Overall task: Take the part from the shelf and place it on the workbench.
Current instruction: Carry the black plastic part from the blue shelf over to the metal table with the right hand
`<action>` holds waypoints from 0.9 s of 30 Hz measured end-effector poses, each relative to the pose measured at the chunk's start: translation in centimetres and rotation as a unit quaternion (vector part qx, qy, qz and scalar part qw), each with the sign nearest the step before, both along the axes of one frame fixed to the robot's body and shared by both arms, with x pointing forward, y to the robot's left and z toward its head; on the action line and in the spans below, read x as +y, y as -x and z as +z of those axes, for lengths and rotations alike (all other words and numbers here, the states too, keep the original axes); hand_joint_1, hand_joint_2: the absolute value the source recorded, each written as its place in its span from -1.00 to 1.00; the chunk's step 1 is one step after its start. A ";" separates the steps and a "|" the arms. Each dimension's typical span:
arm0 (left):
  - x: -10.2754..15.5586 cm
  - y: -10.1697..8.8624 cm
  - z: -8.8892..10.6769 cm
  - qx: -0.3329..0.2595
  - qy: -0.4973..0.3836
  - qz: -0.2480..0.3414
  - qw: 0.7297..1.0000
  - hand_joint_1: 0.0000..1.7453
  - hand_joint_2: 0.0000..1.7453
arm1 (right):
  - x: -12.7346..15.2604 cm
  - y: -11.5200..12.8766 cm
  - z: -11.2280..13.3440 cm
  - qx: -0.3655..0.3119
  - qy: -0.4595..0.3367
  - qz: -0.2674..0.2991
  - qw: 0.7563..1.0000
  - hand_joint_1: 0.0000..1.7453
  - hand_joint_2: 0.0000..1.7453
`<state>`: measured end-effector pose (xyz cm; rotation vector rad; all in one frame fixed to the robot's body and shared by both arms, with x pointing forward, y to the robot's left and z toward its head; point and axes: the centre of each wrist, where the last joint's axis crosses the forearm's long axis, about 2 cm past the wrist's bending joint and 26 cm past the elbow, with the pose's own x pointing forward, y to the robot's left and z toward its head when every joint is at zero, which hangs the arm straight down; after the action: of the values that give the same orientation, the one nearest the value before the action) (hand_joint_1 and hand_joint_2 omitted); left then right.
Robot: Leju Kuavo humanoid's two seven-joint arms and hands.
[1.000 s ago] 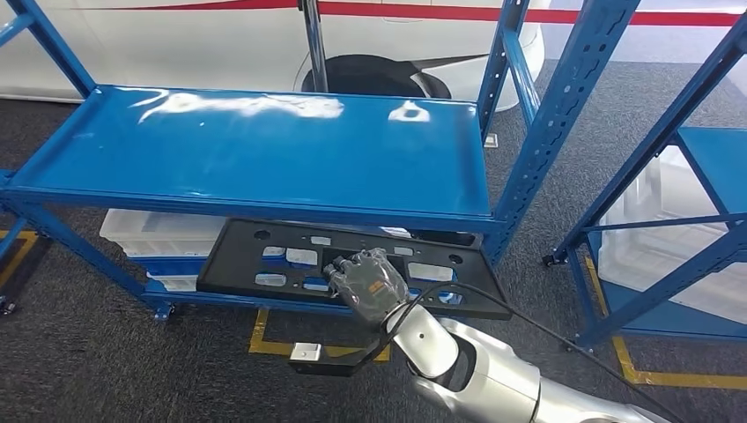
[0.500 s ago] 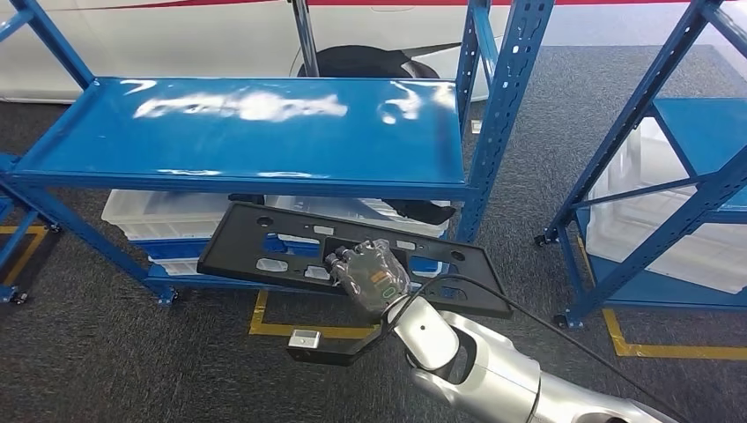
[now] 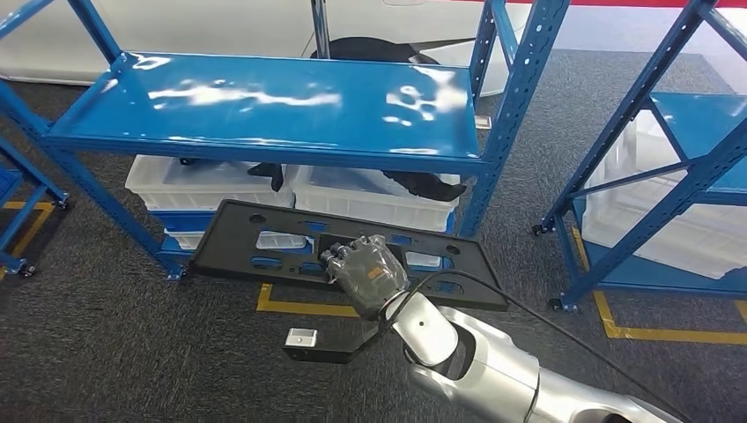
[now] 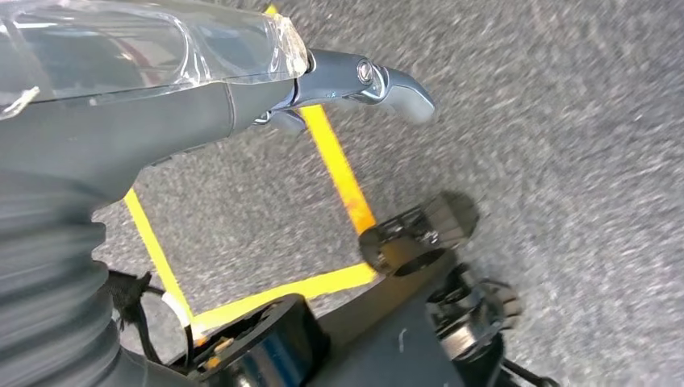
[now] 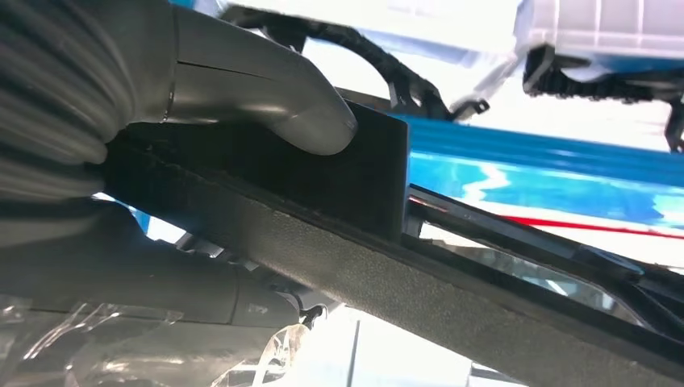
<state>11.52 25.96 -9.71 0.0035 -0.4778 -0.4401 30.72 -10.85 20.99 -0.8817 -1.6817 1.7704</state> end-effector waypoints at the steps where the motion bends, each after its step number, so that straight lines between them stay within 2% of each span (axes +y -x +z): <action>1: 0.0 0.0 0.0 0.000 0.000 0.000 1.000 -1.00 1.00 | 0.0 0.0 0.0 0.001 0.000 -0.001 1.000 1.00 1.00; 13: 0.3 0.6 -0.2 0.005 -0.004 -0.002 1.000 -1.00 1.00 | 0.6 -0.3 0.5 0.010 -0.012 0.011 1.000 1.00 1.00; 23: 0.4 0.0 0.0 0.000 -0.010 -0.003 1.000 -1.00 1.00 | 0.8 -0.2 0.5 0.007 -0.008 0.012 1.000 1.00 1.00; 27: 0.4 0.5 -0.1 0.006 -0.010 -0.003 1.000 -1.00 1.00 | 0.8 -0.2 0.5 0.007 -0.007 0.014 1.000 1.00 1.00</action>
<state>11.03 26.32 -9.86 0.0197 -0.4624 -0.4512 30.87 -10.01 21.47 -0.8417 -1.7028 1.7778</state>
